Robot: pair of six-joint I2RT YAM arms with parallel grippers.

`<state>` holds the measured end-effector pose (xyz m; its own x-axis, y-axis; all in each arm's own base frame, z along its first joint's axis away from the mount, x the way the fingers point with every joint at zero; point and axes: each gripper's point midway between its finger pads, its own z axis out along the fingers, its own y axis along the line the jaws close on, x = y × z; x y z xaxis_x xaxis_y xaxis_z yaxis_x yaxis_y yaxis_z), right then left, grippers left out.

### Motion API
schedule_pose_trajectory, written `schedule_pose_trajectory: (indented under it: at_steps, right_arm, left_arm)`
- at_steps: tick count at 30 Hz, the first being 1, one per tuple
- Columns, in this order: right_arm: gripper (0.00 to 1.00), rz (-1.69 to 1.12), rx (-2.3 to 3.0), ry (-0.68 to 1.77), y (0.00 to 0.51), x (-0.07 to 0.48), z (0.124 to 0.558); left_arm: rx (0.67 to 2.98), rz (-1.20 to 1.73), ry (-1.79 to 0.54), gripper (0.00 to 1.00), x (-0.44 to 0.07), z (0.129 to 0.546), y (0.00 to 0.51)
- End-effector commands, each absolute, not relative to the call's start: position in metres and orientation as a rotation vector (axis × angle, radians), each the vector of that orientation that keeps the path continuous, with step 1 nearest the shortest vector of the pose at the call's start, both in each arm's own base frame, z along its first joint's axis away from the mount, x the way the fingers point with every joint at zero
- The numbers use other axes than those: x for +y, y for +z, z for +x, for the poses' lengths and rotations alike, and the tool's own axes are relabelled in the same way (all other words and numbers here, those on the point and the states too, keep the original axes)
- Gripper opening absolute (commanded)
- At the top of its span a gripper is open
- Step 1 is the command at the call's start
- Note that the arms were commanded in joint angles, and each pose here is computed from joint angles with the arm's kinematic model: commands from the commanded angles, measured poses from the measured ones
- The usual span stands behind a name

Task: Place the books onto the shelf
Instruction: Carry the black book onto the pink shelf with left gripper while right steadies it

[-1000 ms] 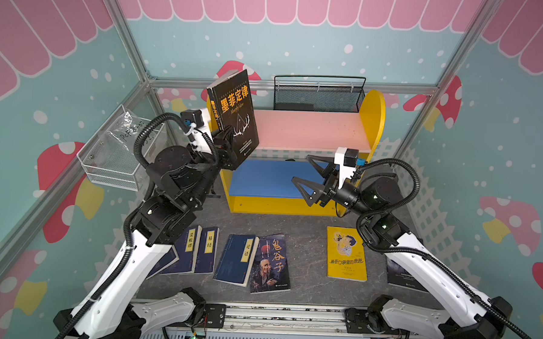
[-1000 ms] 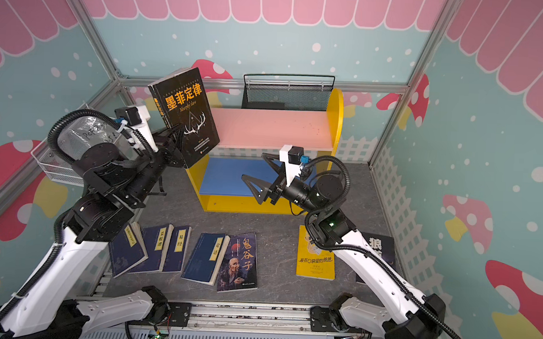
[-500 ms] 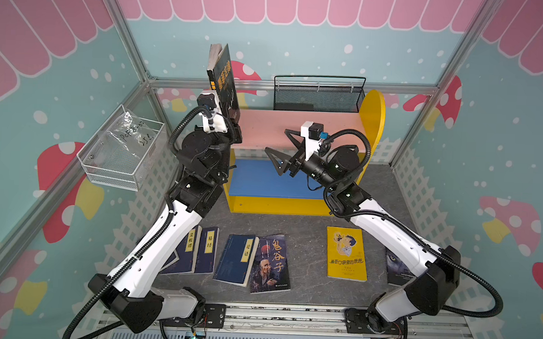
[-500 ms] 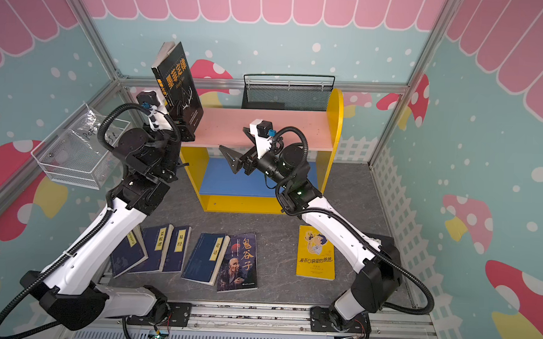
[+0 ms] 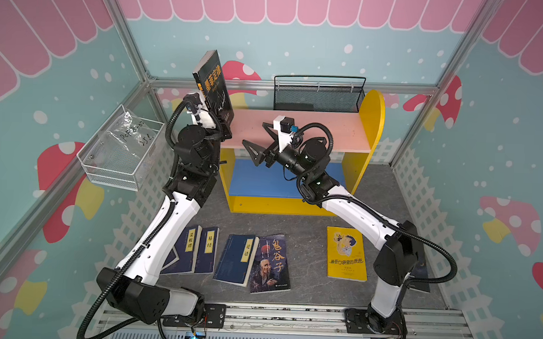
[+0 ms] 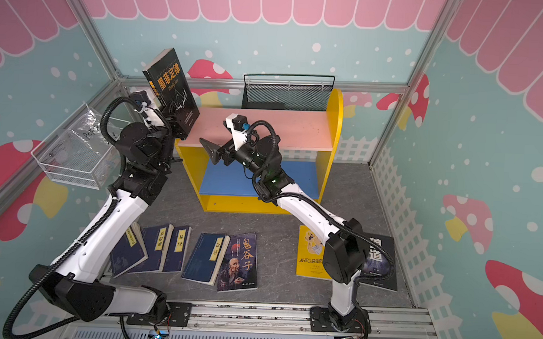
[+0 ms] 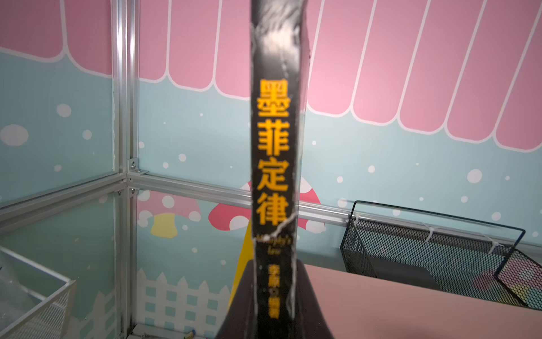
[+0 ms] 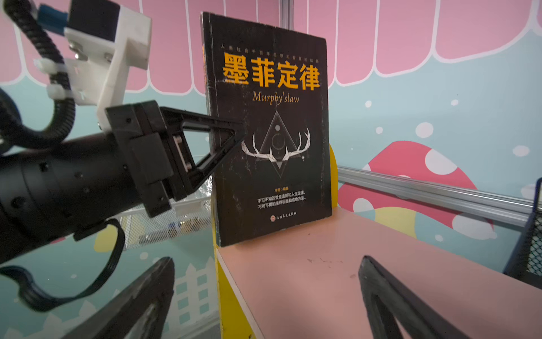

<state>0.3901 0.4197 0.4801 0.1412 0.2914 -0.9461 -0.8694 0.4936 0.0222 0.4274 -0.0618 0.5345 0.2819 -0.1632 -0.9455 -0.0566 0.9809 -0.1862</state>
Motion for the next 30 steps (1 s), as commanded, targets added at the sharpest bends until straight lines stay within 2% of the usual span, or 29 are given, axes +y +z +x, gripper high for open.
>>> schedule_pose_trajectory:
  at_steps: [1, 2, 6, 15, 30]
  right_arm:
    - [0.99, -0.606, 1.096, 0.958, 0.495, 0.424, 0.388]
    - [0.99, -0.604, 1.126, 0.960, 0.480, 0.433, 0.397]
    - [0.99, -0.588, 1.137, 0.958, 0.474, 0.437, 0.401]
    - [0.99, -0.540, 1.145, 0.938, 0.476, 0.434, 0.405]
    - [0.99, -0.484, 1.181, 0.956, 0.461, 0.439, 0.403]
  left_arm:
    - [1.216, -0.241, -0.114, 0.00, -0.054, 0.421, 0.547]
    - [1.223, -0.243, -0.119, 0.00, -0.055, 0.423, 0.545]
    - [1.252, -0.268, -0.140, 0.00, -0.055, 0.425, 0.537]
    - [1.298, -0.231, -0.143, 0.00, -0.061, 0.416, 0.524]
    - [1.311, -0.228, -0.139, 0.00, -0.066, 0.427, 0.503]
